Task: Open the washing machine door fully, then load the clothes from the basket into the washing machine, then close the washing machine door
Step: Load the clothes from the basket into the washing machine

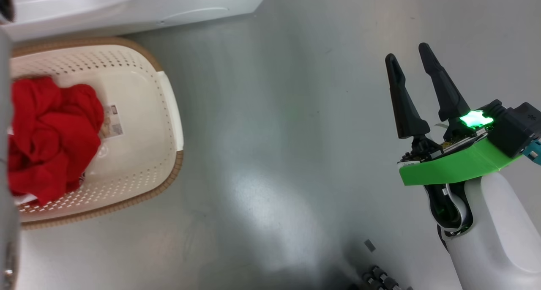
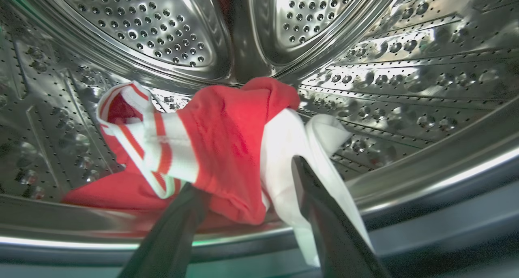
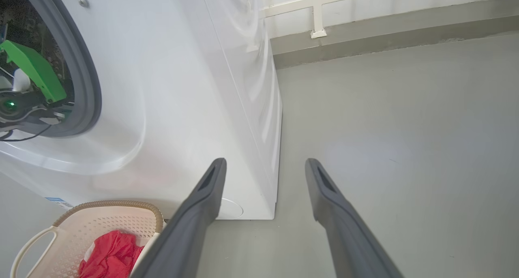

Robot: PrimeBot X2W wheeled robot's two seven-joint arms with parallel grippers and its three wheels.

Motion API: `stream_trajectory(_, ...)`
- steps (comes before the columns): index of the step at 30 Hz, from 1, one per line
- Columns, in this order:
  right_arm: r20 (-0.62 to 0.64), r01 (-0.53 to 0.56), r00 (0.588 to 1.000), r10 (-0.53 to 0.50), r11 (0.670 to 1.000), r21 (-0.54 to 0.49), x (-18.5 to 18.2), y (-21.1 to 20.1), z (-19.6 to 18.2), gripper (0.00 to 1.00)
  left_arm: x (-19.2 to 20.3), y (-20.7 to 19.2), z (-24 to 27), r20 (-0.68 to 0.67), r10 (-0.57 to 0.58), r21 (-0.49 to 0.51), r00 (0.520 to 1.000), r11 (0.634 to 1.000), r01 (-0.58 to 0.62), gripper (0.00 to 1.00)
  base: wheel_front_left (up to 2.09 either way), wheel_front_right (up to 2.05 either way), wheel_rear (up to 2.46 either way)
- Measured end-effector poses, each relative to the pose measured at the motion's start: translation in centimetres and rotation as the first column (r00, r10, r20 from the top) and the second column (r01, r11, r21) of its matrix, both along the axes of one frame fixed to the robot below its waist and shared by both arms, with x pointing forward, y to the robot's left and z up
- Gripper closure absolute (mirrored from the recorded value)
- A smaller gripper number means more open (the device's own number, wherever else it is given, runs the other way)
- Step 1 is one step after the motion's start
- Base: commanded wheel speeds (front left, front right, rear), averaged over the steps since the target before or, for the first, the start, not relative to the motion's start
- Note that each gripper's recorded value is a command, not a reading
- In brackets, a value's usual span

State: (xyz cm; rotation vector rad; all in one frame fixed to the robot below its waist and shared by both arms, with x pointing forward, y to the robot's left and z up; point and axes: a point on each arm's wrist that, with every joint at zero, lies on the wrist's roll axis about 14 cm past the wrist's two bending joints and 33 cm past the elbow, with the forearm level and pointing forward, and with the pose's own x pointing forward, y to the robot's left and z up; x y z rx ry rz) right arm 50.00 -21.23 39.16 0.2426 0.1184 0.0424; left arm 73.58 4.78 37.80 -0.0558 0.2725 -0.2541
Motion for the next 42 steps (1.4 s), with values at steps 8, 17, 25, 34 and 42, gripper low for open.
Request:
stream_trajectory(8,0.029,-0.024,0.999,0.024,1.0,0.01,0.3,0.8,1.1,0.0,-1.9,-1.2,1.2,0.037,-0.022,-0.014,0.999,1.0,0.023,0.0,0.0,0.0,0.0)
stream_trajectory(17,0.059,-0.037,0.998,0.036,0.999,0.02,-0.1,1.4,2.7,0.0,-4.1,-0.9,3.8,0.13,-0.022,-0.044,0.991,0.999,0.028,0.0,0.0,0.0,0.0)
stream_trajectory(25,0.08,-0.051,0.996,0.049,0.998,0.026,-0.5,1.9,3.9,0.0,-6.2,0.5,5.1,0.167,-0.003,-0.062,0.986,0.998,0.014,0.0,0.0,0.0,0.0)
stream_trajectory(34,0.112,-0.063,0.992,0.06,0.998,0.028,-0.6,2.2,5.4,0.0,-8.5,3.6,5.9,0.211,0.012,-0.053,0.977,0.999,0.0,0.0,0.0,0.0,0.0)
stream_trajectory(42,0.134,-0.078,0.988,0.074,0.997,0.026,-0.4,2.6,6.3,0.0,-11.3,5.3,6.6,0.243,0.031,-0.073,0.969,0.997,-0.013,0.0,0.0,0.0,0.0)
